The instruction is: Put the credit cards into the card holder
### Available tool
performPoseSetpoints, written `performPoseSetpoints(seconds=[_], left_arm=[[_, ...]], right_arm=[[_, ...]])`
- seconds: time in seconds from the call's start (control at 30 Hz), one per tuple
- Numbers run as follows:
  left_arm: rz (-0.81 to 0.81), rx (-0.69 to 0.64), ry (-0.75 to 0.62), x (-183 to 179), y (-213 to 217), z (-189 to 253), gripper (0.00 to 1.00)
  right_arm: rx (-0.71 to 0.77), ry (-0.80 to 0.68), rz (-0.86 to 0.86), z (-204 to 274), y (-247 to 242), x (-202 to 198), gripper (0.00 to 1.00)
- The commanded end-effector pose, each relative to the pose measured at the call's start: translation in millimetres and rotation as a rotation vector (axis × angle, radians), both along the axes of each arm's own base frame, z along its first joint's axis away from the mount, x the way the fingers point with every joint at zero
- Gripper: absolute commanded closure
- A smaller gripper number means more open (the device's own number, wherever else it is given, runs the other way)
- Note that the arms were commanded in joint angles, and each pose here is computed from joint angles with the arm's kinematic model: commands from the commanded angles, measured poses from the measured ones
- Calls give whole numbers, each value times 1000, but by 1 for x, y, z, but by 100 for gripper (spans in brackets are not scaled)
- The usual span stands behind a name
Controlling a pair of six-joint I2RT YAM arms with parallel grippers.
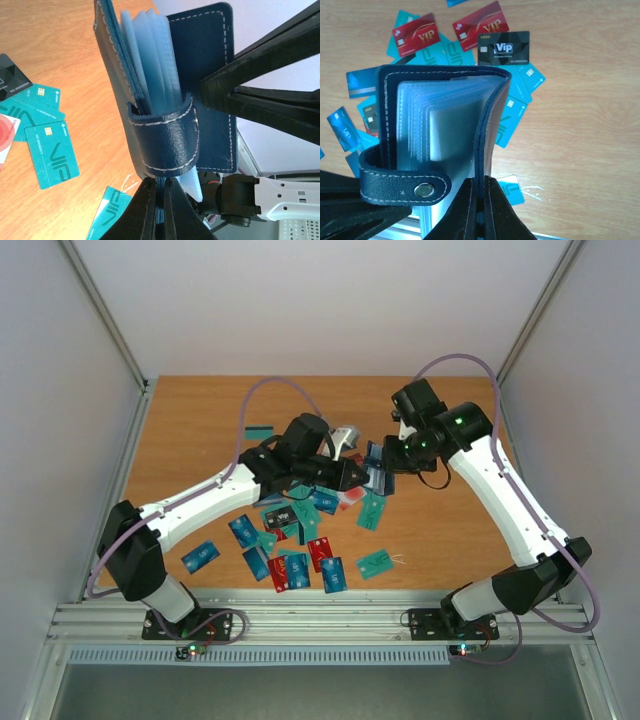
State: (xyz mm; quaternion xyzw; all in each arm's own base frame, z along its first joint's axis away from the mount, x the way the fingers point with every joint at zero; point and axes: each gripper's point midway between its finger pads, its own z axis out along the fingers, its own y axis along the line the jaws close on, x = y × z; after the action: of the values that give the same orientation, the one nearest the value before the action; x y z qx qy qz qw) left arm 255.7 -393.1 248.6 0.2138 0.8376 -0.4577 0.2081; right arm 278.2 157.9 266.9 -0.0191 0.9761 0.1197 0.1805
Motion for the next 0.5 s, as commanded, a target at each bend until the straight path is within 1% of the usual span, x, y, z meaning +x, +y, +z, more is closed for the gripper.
performPoseSetpoints(seconds=[0.0, 0.07, 0.1, 0.17, 0.27, 0.33, 0.4, 0.47], left_arm=[[-22, -92, -26, 3, -11, 16, 100], [-12, -93, -11, 8, -13, 9, 98], [1, -92, 1, 11, -13, 4, 95], [28, -76, 31, 19, -12, -9, 86], [52, -35, 66, 29, -9, -30, 68], [54, -2, 70, 32, -9, -42, 61], [46, 22, 75, 34, -10, -54, 58], [33, 27, 82, 35, -13, -64, 57]], right_arm=[[-53, 54, -50, -15, -17, -9, 99], [-71, 66, -69, -19, -25, -10, 99], [-77, 76, -80, -21, -29, -11, 99], [-89, 103, -108, -25, -39, -12, 99], [-100, 142, -149, -35, -55, -13, 99], [-96, 163, -167, -42, -63, -12, 99], [-89, 181, -185, -51, -71, -10, 99], [-80, 199, -195, -62, -76, -7, 99]])
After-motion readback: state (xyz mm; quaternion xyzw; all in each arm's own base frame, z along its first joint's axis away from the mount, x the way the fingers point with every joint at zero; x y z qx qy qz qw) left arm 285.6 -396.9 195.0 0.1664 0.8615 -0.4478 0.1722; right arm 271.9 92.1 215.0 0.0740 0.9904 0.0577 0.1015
